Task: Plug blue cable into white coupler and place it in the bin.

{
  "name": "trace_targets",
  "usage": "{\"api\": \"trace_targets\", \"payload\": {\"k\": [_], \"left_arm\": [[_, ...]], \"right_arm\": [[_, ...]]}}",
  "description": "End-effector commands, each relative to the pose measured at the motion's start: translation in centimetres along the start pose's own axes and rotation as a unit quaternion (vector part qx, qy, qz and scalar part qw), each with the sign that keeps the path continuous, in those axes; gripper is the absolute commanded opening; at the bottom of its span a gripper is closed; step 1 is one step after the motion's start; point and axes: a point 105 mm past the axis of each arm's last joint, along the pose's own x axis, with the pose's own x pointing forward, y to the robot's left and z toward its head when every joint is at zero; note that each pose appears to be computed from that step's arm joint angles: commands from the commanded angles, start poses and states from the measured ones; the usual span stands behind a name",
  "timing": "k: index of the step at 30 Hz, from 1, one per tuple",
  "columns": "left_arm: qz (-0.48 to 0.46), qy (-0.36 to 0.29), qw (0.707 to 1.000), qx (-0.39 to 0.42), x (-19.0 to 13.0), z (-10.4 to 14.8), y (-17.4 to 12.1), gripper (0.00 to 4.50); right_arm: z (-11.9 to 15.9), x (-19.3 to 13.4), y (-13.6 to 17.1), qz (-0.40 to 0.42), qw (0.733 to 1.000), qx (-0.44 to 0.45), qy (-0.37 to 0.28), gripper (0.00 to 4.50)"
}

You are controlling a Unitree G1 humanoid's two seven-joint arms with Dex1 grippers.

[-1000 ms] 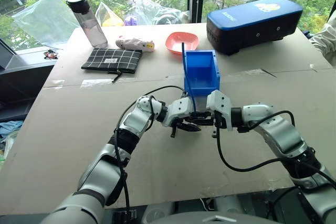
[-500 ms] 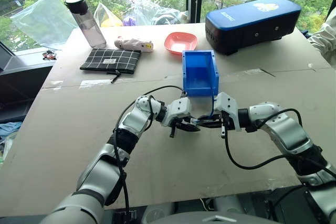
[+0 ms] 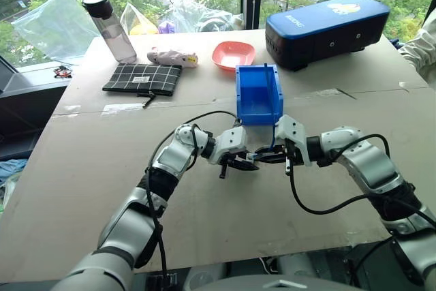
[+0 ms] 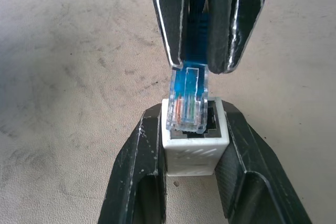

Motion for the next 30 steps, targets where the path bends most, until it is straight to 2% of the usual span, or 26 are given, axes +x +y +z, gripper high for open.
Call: {"api": "trace_targets", "payload": {"k": [1,22,30], "left_arm": [[0.006,-0.028,0.999,0.032,-0.1,2.0,0.3,0.61],[0.003,-0.023,0.999,0.032,0.0,2.1,0.2,0.61],[-0.001,-0.016,0.999,0.036,0.1,2.1,0.1,0.61]], "right_arm": [[1.8,-0.4,0.1,0.002,1.0,-0.027,-0.007,0.0],[4.9,-1.3,0.5,0.024,0.998,-0.055,0.007,0.0],[4.5,-1.3,0.3,0.024,0.998,-0.052,0.033,0.0]]}}
